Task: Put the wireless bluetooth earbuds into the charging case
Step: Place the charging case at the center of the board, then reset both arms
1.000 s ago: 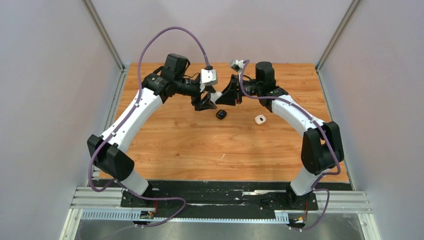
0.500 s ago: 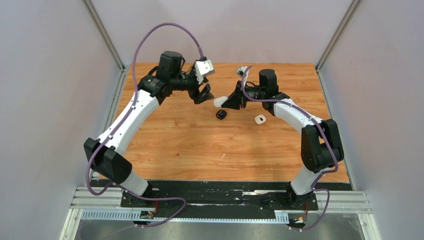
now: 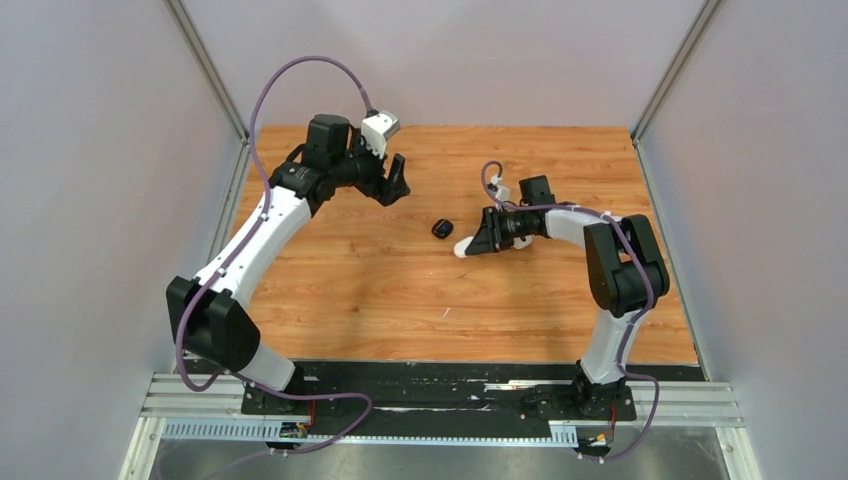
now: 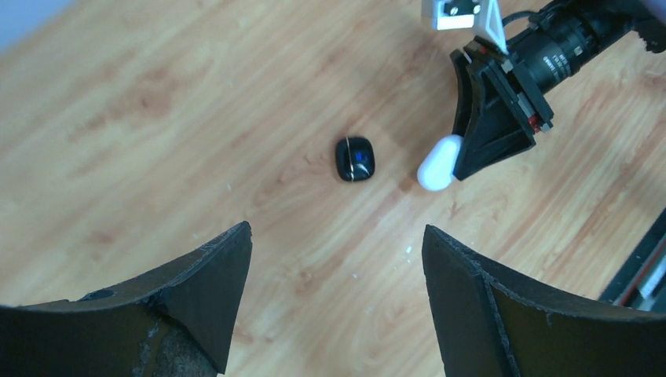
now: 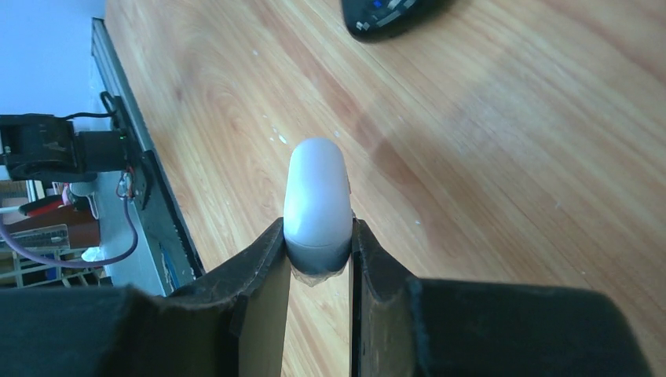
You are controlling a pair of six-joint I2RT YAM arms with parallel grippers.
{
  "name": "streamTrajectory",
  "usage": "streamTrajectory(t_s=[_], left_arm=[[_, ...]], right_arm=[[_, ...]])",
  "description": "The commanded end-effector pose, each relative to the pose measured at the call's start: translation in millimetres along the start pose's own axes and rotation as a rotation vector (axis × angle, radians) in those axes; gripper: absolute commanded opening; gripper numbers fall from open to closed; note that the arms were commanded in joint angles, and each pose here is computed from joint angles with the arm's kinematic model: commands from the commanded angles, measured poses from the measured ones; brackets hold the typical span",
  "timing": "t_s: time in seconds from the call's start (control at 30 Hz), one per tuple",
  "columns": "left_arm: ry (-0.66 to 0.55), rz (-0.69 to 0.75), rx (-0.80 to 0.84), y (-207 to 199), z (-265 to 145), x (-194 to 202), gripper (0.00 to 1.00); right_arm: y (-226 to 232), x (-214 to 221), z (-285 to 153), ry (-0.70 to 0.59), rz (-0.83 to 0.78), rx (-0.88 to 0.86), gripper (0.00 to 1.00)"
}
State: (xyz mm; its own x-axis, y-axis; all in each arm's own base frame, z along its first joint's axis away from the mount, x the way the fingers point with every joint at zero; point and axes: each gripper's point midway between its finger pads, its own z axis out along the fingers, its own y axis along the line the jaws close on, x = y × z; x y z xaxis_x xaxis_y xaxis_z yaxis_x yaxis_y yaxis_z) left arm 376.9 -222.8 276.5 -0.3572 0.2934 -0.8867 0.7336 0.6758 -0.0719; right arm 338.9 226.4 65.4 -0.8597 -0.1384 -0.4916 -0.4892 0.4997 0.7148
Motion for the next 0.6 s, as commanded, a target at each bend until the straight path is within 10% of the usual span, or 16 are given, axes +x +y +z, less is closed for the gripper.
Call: streamTrajectory(t_s=[0.0, 0.07, 0.1, 0.13, 0.57], left_arm=[[0.077, -0.197, -0.023, 8, 10, 32, 0.86], [0.091, -0.221, -0.032, 13, 11, 40, 0.86], [0.084, -0.226, -0.048, 18, 11, 39, 0.91], [0.085, -0.231, -0.07, 23, 10, 41, 0.95], [-0.069, -0.137, -0.42, 102, -22, -8, 1.0]], right_arm=[[-14, -11, -1, -0.008, -0.026, 0.088, 0.33], [-23, -28, -11, -0.048, -0.058, 0.179, 0.62], [-24, -39, -19, -0.073, -0.097, 0.206, 0.93], [-22, -52, -29, -0.103, -0.157, 0.222, 0.99], [78, -229, -214, -0.746, -0.347, 0.692, 1.0]])
